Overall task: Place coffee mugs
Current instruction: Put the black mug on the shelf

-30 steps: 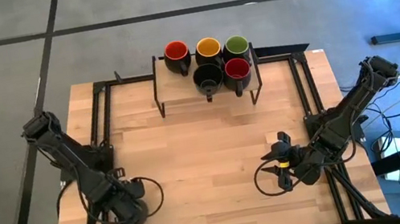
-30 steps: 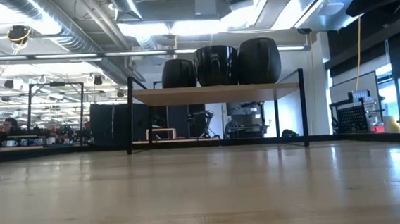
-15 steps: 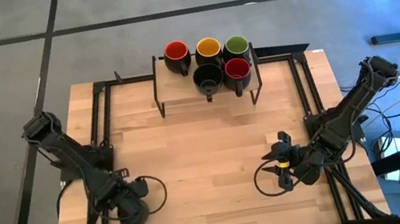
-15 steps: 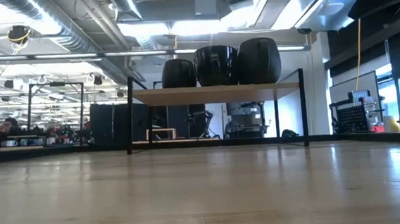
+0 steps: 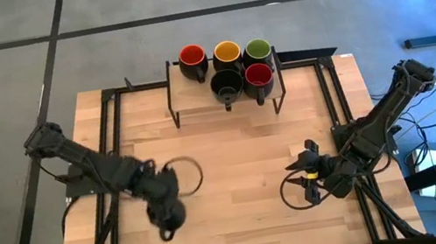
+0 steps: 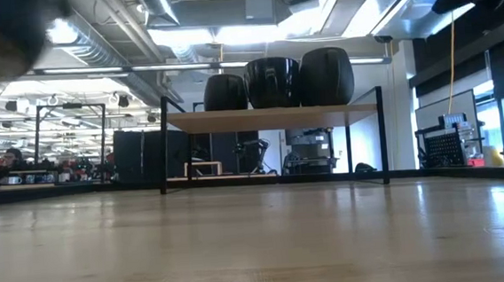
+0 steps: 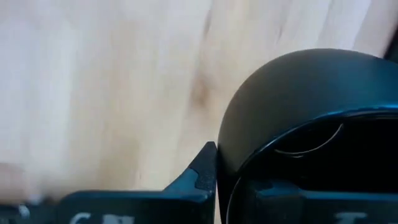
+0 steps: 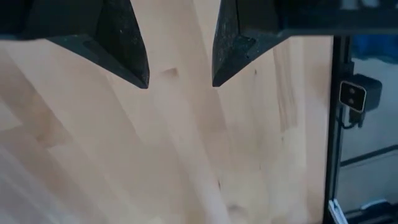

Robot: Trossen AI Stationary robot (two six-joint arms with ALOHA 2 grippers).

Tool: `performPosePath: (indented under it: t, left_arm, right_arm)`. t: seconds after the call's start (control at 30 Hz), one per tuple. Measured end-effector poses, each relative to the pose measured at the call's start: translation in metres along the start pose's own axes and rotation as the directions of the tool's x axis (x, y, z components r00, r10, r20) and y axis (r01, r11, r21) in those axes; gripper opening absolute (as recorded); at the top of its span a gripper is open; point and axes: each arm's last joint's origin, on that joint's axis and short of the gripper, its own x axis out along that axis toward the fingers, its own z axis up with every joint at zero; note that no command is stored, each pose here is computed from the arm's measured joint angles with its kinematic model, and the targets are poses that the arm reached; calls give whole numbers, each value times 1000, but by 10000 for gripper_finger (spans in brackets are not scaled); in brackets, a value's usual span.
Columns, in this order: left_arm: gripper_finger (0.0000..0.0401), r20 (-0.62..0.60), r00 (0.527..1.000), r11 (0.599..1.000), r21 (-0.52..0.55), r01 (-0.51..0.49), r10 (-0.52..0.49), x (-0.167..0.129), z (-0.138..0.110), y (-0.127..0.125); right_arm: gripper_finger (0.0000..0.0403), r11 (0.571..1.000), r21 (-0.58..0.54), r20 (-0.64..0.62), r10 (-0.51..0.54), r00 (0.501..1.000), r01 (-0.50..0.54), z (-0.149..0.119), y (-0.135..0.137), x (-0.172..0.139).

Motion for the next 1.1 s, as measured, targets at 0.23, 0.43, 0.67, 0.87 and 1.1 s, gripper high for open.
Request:
performPosePath:
  t: [0.23, 0.43, 0.67, 0.87, 1.1]
  left_arm:
    - [12, 212, 972, 992, -91, -83, 101, -58, 40, 31]
    - [12, 307, 935, 980, -136, -143, 179, -84, 58, 56]
    - [12, 356, 883, 951, -156, -265, 305, -111, 88, 87]
    - [12, 308, 863, 916, -150, -372, 401, -120, 122, 130]
    - [12, 246, 866, 897, -190, -398, 436, -116, 155, 190]
  right_arm:
    - [165, 1000, 21, 44, 3, 999, -4, 7, -9, -14]
    - [165, 998, 10, 63, -64, 996, 63, 7, -15, -15]
    - [165, 994, 29, 59, -109, 992, 107, 15, -24, -7]
    - [165, 988, 52, 22, -146, 989, 145, 21, -35, -1]
    - [165, 982, 71, -8, -175, 985, 175, 25, -43, 3]
